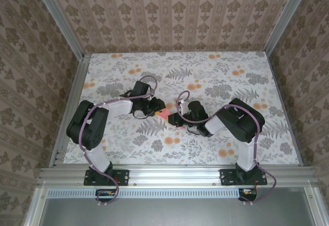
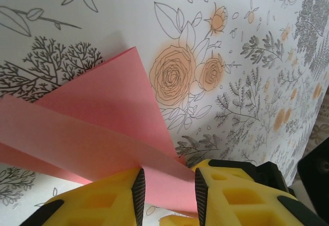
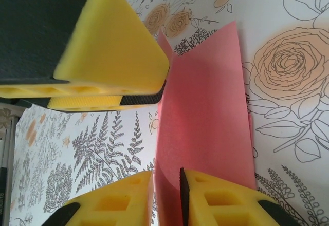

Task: Fold a paper plane with a square sheet of paper (pick it up from the middle)
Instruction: Fold the wing for the fifth time at the center of the table.

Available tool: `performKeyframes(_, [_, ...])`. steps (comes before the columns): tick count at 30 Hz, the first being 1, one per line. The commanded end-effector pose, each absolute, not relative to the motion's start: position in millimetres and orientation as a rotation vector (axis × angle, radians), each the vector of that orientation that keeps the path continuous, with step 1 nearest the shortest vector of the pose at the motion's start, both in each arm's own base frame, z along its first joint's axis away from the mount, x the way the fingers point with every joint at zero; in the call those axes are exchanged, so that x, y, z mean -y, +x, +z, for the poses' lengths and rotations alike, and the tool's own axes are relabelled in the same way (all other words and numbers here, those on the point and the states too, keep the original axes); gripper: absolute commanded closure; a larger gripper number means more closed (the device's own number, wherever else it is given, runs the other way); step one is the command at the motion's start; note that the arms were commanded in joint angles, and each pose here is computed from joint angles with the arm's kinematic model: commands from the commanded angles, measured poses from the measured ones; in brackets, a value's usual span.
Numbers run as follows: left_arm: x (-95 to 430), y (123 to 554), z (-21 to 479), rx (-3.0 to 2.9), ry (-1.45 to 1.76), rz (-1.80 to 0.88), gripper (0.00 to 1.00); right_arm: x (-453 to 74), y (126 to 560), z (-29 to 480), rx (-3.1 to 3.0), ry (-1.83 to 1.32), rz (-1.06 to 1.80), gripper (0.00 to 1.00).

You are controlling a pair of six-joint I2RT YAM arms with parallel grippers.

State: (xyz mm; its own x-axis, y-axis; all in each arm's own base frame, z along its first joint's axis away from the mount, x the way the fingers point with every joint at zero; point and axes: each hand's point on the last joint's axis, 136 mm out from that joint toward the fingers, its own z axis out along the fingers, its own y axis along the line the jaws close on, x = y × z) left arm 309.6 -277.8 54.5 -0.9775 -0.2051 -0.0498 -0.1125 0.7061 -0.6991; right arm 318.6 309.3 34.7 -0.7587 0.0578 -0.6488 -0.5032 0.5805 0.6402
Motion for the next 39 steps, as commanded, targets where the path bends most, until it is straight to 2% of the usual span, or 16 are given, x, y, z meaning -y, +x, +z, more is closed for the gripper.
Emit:
performKeyframes(1, [283,310,56,-2.791,-0.211,-1.130,0.66,-308,319,41,-2.207,-0.336,1.168,0.74])
performKeyframes(13, [283,310,54,-2.799,-0.203,-1.123,0.66,-304,319,54,-2.204,-0.331,1.196,0.64])
performKeyframes(23, [285,311,53,-2.802,-0.196,-1.134,0.67,-297,318,58,-2.215,-0.324,1.180,0.65])
performKeyframes(30, [286,312,56,-2.793,-0.188,-1.144,0.66,-294,317,47,-2.260,-0.318,1.163,0.72])
performKeyframes(35, [287,313,59,-2.783,-0.175,-1.155,0.66,-293,317,41,-2.284,-0.305,1.150,0.85])
performKeyframes(39, [290,314,67,-2.755,-0.147,-1.177,0.66,-288,318,34,-2.308,-0.270,1.116,0.87])
